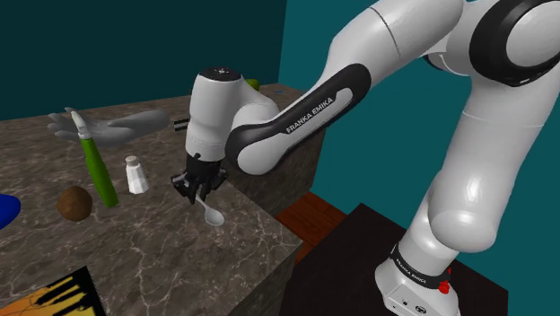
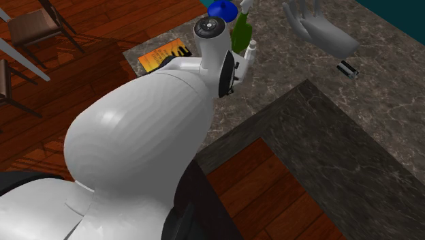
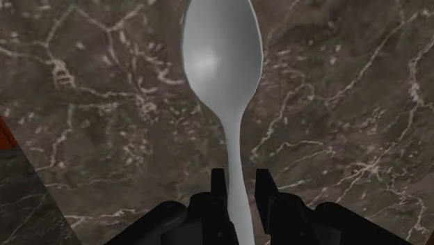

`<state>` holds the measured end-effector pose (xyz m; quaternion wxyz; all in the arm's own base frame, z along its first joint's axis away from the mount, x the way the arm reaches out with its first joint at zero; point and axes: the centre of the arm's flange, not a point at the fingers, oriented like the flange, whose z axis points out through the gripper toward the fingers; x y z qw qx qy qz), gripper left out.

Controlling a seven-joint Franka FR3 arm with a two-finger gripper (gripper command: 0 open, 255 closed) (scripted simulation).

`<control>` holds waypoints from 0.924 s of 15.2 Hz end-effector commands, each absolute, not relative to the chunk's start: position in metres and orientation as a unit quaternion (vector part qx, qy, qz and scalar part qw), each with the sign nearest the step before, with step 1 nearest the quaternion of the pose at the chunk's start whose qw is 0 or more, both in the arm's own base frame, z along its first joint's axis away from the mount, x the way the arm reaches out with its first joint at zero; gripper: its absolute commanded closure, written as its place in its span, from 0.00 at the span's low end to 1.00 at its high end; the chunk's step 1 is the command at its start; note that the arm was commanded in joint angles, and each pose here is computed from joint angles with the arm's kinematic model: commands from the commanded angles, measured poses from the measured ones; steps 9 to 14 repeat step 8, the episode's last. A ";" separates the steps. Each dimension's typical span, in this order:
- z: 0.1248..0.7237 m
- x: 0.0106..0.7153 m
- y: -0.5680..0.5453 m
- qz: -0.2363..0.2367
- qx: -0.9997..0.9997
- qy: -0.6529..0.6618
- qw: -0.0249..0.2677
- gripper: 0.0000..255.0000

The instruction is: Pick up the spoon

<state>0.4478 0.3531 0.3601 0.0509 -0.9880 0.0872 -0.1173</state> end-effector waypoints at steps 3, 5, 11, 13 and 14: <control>0.381 0.449 0.353 -0.117 -0.988 0.087 0.051 1.00; 0.391 0.449 0.353 -0.117 -0.988 0.087 0.051 1.00; 0.397 0.449 0.353 -0.117 -0.988 0.087 0.051 1.00; 0.397 0.449 0.353 -0.117 -0.988 0.087 0.051 1.00; 0.397 0.449 0.353 -0.117 -0.988 0.087 0.051 1.00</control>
